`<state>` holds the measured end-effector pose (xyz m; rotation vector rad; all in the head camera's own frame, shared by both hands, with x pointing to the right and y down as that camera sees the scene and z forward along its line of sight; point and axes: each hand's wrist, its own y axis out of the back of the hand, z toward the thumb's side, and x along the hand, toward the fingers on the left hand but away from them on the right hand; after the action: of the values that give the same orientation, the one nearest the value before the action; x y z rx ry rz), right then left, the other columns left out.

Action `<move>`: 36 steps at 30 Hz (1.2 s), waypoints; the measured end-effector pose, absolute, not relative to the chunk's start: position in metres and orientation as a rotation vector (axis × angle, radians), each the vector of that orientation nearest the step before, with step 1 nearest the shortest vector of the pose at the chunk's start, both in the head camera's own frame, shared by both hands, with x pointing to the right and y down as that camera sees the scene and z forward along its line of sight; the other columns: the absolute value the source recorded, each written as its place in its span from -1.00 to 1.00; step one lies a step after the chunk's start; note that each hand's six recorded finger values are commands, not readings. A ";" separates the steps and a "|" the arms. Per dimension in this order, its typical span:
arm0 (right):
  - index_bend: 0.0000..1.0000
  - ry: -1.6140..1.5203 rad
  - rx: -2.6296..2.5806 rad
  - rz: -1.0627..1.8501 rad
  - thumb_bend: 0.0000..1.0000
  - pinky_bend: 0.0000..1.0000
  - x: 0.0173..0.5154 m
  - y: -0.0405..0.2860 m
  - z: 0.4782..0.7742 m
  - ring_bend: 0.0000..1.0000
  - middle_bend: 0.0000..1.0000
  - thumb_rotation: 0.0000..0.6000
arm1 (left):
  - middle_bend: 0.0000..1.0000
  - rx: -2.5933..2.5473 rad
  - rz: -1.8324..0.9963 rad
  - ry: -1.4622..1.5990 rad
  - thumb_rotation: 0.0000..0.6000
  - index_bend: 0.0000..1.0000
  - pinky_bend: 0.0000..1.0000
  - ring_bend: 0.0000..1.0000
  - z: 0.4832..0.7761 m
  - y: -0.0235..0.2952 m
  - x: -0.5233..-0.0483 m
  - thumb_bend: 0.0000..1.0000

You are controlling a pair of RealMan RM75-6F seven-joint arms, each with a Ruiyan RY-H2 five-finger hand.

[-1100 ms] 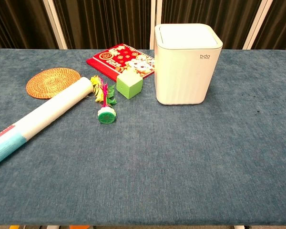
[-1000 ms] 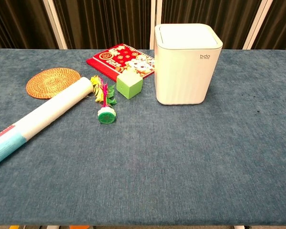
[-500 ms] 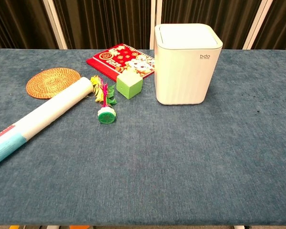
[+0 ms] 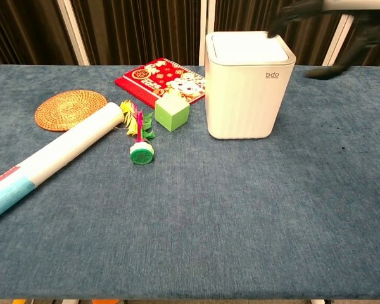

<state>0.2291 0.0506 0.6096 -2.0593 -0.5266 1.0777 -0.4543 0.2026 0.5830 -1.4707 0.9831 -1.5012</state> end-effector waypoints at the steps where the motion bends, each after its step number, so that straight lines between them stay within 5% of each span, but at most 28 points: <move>1: -0.56 -0.516 -2.061 1.080 -0.54 -1.00 0.223 0.049 0.613 -1.00 -0.66 1.00 | -0.77 -1.471 -1.503 0.983 1.00 -0.71 -0.96 -0.96 0.583 0.203 -0.455 -1.00; 12: -0.51 -0.405 -2.045 1.182 -0.54 -1.00 0.206 0.052 0.647 -1.00 -0.55 1.00 | -0.77 -1.477 -1.512 0.994 1.00 -0.71 -0.96 -0.95 0.586 0.206 -0.460 -1.00; 20: -0.55 -0.568 -1.997 1.116 -0.53 -1.00 0.215 0.043 0.621 -1.00 -0.65 1.00 | -0.77 -1.471 -1.501 1.008 1.00 -0.71 -0.96 -0.95 0.583 0.208 -0.461 -1.00; 28: -0.68 -0.858 -1.827 1.140 -0.53 -1.00 0.296 0.052 0.576 -1.00 -0.73 1.00 | -0.77 -1.477 -1.484 1.010 1.00 -0.71 -0.96 -0.96 0.583 0.206 -0.460 -1.00; 36: -0.81 -1.071 -1.725 1.268 -0.53 -1.00 0.387 0.124 0.557 -1.00 -0.79 1.00 | -0.77 -1.480 -1.476 1.010 1.00 -0.71 -0.96 -0.95 0.582 0.207 -0.458 -1.00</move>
<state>0.3870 0.1242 0.5566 -1.7250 -1.0712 1.2677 -0.4584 0.2067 0.5822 -1.4795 1.0102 -1.4758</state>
